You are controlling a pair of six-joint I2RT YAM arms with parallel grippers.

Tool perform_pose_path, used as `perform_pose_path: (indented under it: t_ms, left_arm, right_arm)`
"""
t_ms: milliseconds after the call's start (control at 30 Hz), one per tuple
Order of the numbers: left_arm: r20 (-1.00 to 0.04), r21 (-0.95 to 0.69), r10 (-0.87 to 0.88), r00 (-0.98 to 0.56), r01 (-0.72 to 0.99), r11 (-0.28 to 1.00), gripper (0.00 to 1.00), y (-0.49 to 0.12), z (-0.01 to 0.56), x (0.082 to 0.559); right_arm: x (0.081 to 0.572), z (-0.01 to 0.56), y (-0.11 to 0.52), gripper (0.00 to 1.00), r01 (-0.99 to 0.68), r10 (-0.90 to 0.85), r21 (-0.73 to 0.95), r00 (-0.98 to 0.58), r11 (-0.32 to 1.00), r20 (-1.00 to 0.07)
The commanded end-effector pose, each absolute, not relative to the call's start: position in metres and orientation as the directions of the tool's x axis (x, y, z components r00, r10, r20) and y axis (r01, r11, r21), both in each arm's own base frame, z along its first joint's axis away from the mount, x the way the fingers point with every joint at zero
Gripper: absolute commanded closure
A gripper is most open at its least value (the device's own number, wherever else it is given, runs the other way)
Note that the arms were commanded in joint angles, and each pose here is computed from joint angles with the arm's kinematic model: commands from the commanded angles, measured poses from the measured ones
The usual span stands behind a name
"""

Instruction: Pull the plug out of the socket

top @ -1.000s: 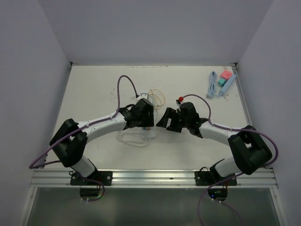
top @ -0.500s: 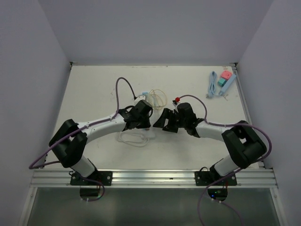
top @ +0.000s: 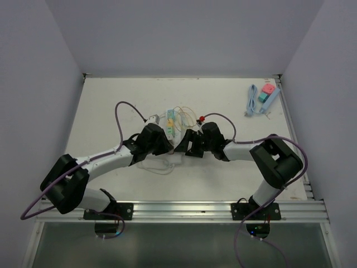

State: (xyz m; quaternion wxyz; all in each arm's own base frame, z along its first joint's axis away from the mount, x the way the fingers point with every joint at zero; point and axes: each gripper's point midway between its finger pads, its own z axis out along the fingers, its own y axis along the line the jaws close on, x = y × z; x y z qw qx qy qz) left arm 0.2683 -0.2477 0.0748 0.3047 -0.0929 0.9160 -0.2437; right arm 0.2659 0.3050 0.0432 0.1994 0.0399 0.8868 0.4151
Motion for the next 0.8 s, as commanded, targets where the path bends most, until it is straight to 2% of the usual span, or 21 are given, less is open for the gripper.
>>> perform_pose_path:
  t_ms: [0, 133, 233, 267, 333, 367, 433, 467, 500, 533, 700, 767]
  left_arm:
    - [-0.507, -0.619, -0.403, -0.762, -0.003, 0.785, 1.0, -0.254, 0.094, 0.277]
    - [-0.499, -0.652, -0.433, -0.751, -0.004, 0.758, 1.0, -0.248, 0.092, 0.276]
    - [-0.491, -0.676, -0.443, -0.75, 0.006, 0.737, 1.0, -0.247, 0.092, 0.274]
    - [-0.485, -0.684, -0.445, -0.753, 0.01, 0.73, 1.0, -0.247, 0.092, 0.274]
    - [-0.485, -0.695, -0.453, -0.748, 0.016, 0.719, 1.0, -0.245, 0.09, 0.274]
    - [-0.486, -0.706, -0.456, -0.746, 0.028, 0.707, 1.0, -0.246, 0.093, 0.275]
    - [-0.486, -0.711, -0.459, -0.744, 0.031, 0.703, 1.0, -0.244, 0.091, 0.276]
    - [-0.495, -0.709, -0.449, -0.744, 0.048, 0.704, 1.0, -0.245, 0.092, 0.277]
    - [-0.501, -0.707, -0.444, -0.743, 0.055, 0.705, 1.0, -0.245, 0.092, 0.278]
    - [-0.505, -0.706, -0.438, -0.744, 0.065, 0.705, 1.0, -0.247, 0.093, 0.279]
    - [-0.519, -0.716, -0.415, -0.748, 0.114, 0.689, 1.0, -0.256, 0.097, 0.283]
    - [-0.518, -0.719, -0.416, -0.747, 0.117, 0.685, 1.0, -0.258, 0.096, 0.285]
  right_arm:
    - [0.278, 0.058, 0.327, 0.21, -0.14, 0.236, 0.787, -0.91, 0.601, -0.341]
    - [0.281, 0.058, 0.338, 0.23, -0.137, 0.235, 0.804, -0.916, 0.579, -0.326]
    - [0.282, 0.059, 0.34, 0.33, -0.142, 0.237, 0.811, -0.915, 0.568, -0.326]
    - [0.282, 0.059, 0.34, 0.42, -0.146, 0.237, 0.81, -0.913, 0.568, -0.331]
    - [0.283, 0.063, 0.34, 0.53, -0.162, 0.235, 0.808, -0.908, 0.566, -0.347]
    - [0.283, 0.065, 0.34, 0.66, -0.17, 0.233, 0.808, -0.906, 0.565, -0.353]
    - [0.284, 0.074, 0.342, 0.79, -0.196, 0.224, 0.807, -0.9, 0.557, -0.373]
    - [0.284, 0.074, 0.34, 0.91, -0.194, 0.222, 0.799, -0.899, 0.569, -0.377]
    - [0.285, 0.077, 0.338, 0.97, -0.213, 0.215, 0.786, -0.891, 0.581, -0.4]
    - [0.283, 0.078, 0.333, 1.0, -0.213, 0.207, 0.77, -0.889, 0.602, -0.408]
    - [0.299, 0.073, 0.298, 1.0, -0.184, 0.196, 0.605, -0.84, 0.774, -0.506]
    - [0.295, 0.061, 0.281, 1.0, -0.134, 0.181, 0.536, -0.851, 0.833, -0.493]
